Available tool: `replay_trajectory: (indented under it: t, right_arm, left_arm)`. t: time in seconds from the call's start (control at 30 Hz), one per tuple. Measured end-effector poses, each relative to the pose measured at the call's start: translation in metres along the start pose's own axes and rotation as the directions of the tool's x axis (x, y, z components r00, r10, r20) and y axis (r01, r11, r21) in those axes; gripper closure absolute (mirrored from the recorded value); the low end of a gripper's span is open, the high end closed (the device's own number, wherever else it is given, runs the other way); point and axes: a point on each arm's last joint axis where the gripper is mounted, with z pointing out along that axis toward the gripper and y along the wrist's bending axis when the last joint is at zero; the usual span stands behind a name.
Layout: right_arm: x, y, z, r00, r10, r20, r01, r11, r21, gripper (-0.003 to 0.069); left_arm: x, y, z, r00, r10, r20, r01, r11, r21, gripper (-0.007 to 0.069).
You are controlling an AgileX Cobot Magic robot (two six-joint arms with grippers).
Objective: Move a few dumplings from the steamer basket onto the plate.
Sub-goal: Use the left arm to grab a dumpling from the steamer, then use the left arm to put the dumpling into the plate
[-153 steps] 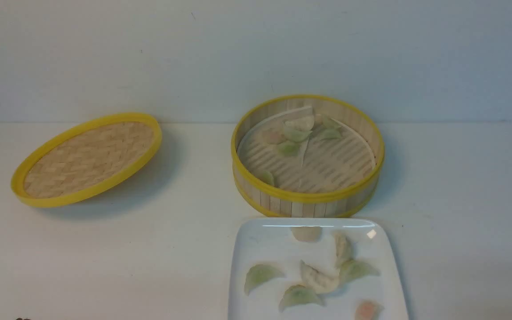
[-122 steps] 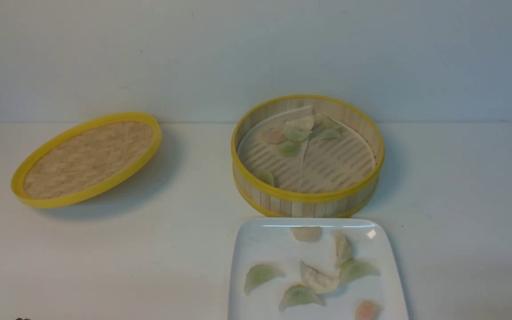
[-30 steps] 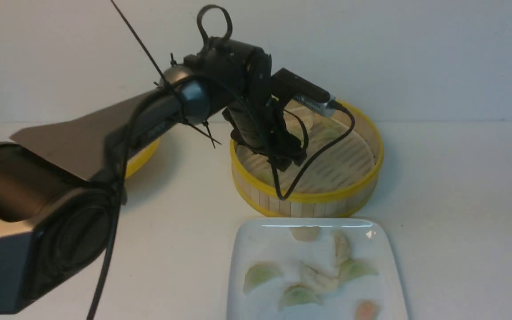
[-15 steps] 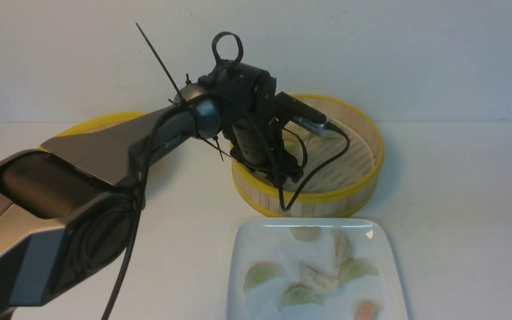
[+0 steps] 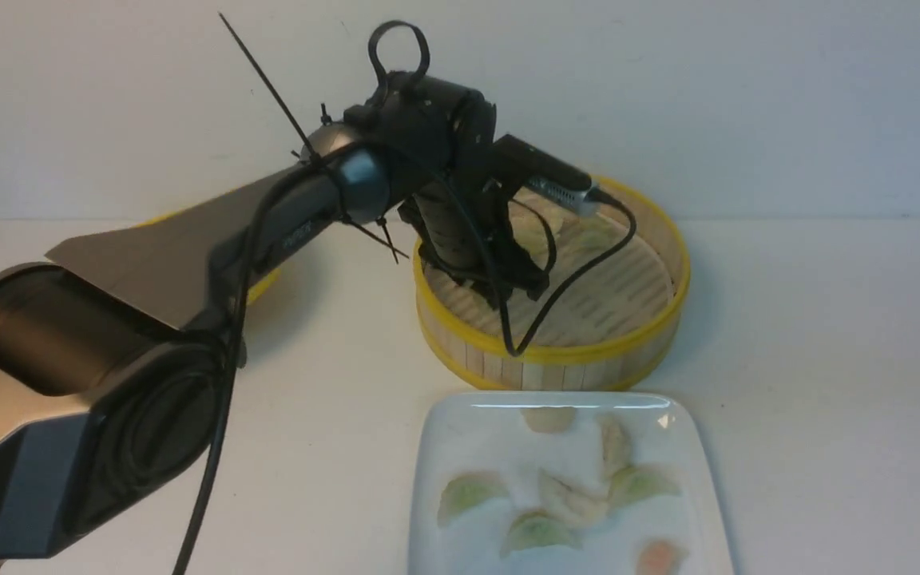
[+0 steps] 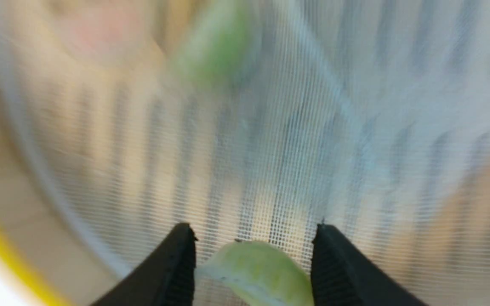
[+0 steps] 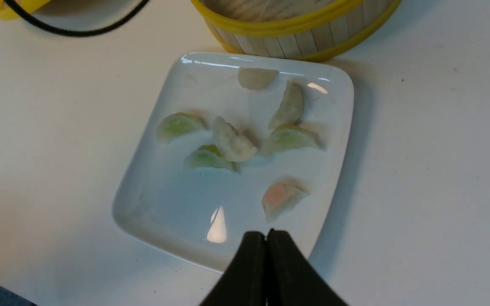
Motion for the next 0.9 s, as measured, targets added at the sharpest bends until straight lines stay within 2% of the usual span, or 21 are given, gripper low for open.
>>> replay_trajectory:
  t: [0.33, 0.43, 0.47, 0.6, 0.7, 0.9]
  right_arm:
    - [0.0, 0.0, 0.0, 1.0, 0.0, 0.0, 0.0, 1.0, 0.0, 0.0673]
    - [0.0, 0.0, 0.0, 1.0, 0.0, 0.0, 0.0, 1.0, 0.0, 0.0673]
    - [0.0, 0.0, 0.0, 1.0, 0.0, 0.0, 0.0, 1.0, 0.0, 0.0673]
    - [0.0, 0.0, 0.0, 1.0, -0.001, 0.0, 0.001, 1.0, 0.0, 0.0673]
    - [0.0, 0.0, 0.0, 1.0, -0.014, 0.0, 0.014, 1.0, 0.0, 0.0673]
    - [0.0, 0.0, 0.0, 0.999, -0.045, 0.0, 0.045, 0.999, 0.0, 0.0673]
  left_arm:
    - [-0.021, -0.001, -0.132, 0.988, 0.004, 0.154, -0.003, 1.0, -0.003, 0.031]
    - [-0.02, -0.006, -0.157, 0.981, -0.008, 0.196, 0.002, 0.999, 0.034, 0.031]
    - [-0.019, -0.01, -0.167, 0.977, -0.021, 0.213, 0.005, 0.997, 0.074, 0.031]
    - [-0.011, -0.019, -0.177, 0.978, -0.051, 0.203, 0.018, 0.987, 0.163, 0.0311]
    - [0.01, -0.025, -0.166, 0.992, -0.068, 0.104, 0.045, 0.976, 0.214, 0.0311]
    - [0.053, -0.037, -0.113, 0.989, -0.046, -0.138, 0.078, 0.968, 0.24, 0.0314]
